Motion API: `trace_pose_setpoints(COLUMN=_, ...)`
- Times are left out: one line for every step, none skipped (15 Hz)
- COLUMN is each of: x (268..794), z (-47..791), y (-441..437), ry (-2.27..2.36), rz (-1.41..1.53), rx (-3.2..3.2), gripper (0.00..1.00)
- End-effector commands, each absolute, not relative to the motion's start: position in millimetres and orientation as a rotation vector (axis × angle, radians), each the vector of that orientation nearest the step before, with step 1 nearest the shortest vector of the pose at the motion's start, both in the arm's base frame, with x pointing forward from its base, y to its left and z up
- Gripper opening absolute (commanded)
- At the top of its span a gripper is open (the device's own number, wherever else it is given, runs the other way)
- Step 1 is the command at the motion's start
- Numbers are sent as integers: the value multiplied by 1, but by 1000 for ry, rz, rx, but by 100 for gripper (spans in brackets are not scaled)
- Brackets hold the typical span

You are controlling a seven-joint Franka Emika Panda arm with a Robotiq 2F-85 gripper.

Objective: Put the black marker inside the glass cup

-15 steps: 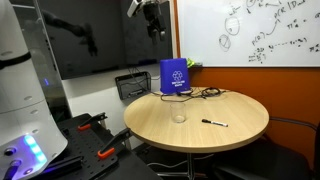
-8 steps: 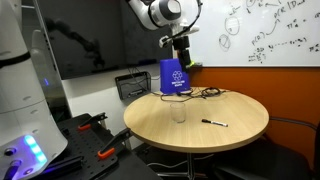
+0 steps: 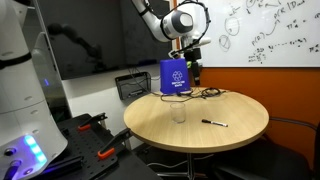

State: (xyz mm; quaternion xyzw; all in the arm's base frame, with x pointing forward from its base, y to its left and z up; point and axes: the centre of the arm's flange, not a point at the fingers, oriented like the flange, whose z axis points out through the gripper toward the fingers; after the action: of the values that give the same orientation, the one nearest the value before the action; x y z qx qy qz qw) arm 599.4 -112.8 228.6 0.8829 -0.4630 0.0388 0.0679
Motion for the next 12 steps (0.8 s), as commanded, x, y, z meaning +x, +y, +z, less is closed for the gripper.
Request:
trace_pose_setpoints(x=600, z=230, y=-112, ry=-1394, rz=120, rx=2661, gripper=100)
trace_pose_setpoints(x=601, z=227, y=-115, ry=-1431, rz=117, rx=2674, gripper=100)
trace_pose_setpoints(x=607, z=221, y=-123, ry=-1567, rz=70, rx=2664, gripper=100)
trace_pose_setpoints(x=609, z=214, y=-131, ry=-1677, rz=48, rx=2633, gripper=100)
trace_pose_setpoints(x=612, z=203, y=-141, ry=-1758, rz=-10, rx=2621, gripper=100)
trace_pose_setpoints(x=615, z=191, y=-151, ry=-1846, rz=-47, rx=2605, gripper=100)
trace_pose_setpoints(x=616, z=180, y=-161, ry=-1922, rz=-61, rx=2581, gripper=100)
trace_pose_setpoints(x=617, z=168, y=-172, ry=-1970, rz=-63, rx=2550, gripper=100)
trace_pose_setpoints(x=619, z=158, y=-179, ry=-1990, rz=-80, rx=2545, gripper=100)
trace_pose_setpoints(x=621, z=147, y=-186, ry=-1998, rz=-80, rx=2549, gripper=100)
trace_pose_setpoints(x=626, z=135, y=-193, ry=-2003, rz=-81, rx=2544, gripper=100)
trace_pose_setpoints(x=630, z=123, y=-198, ry=-2005, rz=-60, rx=2522, gripper=100)
